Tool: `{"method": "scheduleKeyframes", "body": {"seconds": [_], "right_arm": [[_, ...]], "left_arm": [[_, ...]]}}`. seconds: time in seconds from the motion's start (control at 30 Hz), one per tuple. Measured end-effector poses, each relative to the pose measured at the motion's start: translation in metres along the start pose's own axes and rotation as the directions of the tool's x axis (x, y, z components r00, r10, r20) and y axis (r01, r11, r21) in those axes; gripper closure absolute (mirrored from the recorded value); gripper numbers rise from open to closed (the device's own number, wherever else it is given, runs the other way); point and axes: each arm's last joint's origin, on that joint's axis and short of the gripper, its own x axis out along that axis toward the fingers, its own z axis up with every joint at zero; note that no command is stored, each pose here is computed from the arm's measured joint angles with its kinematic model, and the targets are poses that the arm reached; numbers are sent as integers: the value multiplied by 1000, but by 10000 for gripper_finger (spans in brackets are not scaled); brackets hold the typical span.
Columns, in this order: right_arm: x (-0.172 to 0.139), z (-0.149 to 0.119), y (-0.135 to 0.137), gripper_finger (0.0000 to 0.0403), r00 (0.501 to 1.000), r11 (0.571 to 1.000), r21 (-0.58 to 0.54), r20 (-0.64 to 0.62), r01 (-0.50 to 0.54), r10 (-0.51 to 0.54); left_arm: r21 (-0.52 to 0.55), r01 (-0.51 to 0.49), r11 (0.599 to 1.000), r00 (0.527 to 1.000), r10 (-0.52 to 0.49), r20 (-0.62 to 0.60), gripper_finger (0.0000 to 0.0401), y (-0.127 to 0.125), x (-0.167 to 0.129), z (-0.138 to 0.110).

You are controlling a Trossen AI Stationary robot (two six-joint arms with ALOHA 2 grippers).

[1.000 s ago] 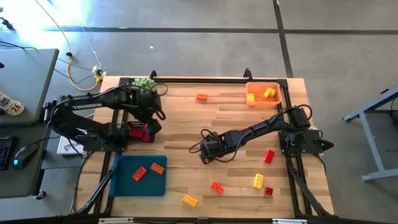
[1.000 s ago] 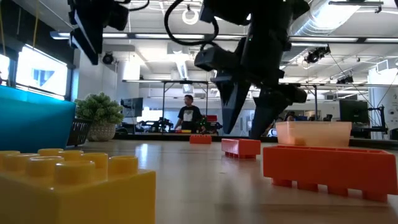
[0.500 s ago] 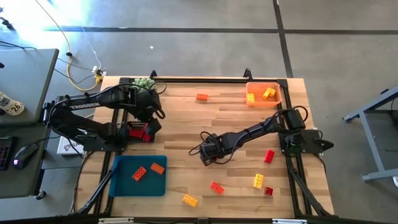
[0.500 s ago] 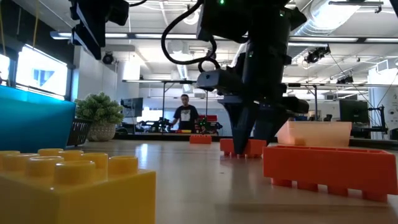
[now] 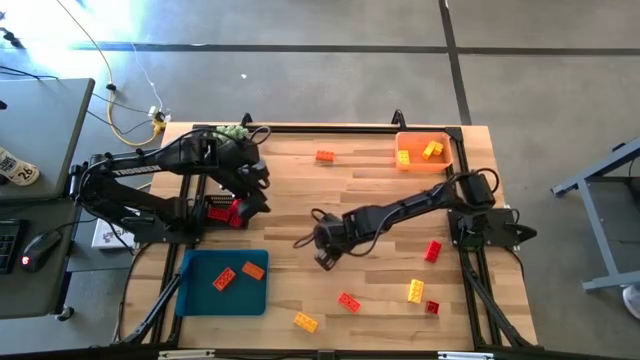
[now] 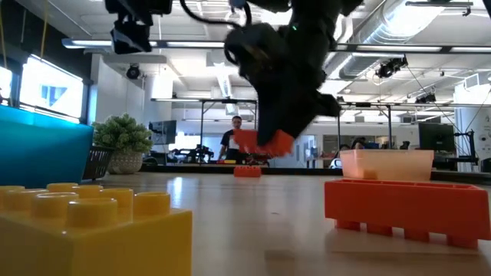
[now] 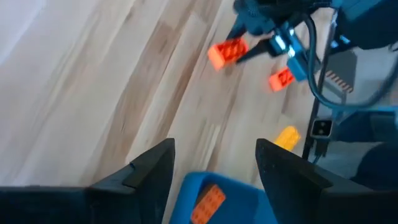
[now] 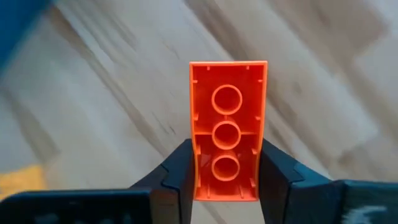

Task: Sort & place blocks by color
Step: Put the orange game piece into the blue bin

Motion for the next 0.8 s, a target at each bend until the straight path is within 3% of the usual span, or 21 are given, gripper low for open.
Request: {"method": "scheduleKeyframes", "body": {"seconds": [0.1,0.27,0.47,0.63,0.8], "right_arm": [[-15,11,7,300,998,997,-70,44,-31,34],[-43,28,27,300,985,965,-254,140,-61,99],[-86,49,42,300,949,905,-420,308,68,72],[-107,66,41,300,917,872,-464,396,157,45],[-106,75,30,300,918,857,-479,395,190,17]], "left_arm": [[-64,23,998,999,-20,50,190,-2,0,5],[-256,63,965,995,-40,95,190,-4,-1,10],[-445,84,892,994,-43,102,190,-4,-1,10],[-526,99,844,993,-47,110,190,-5,-1,11],[-522,187,832,975,-93,200,190,-10,-2,20]]}}
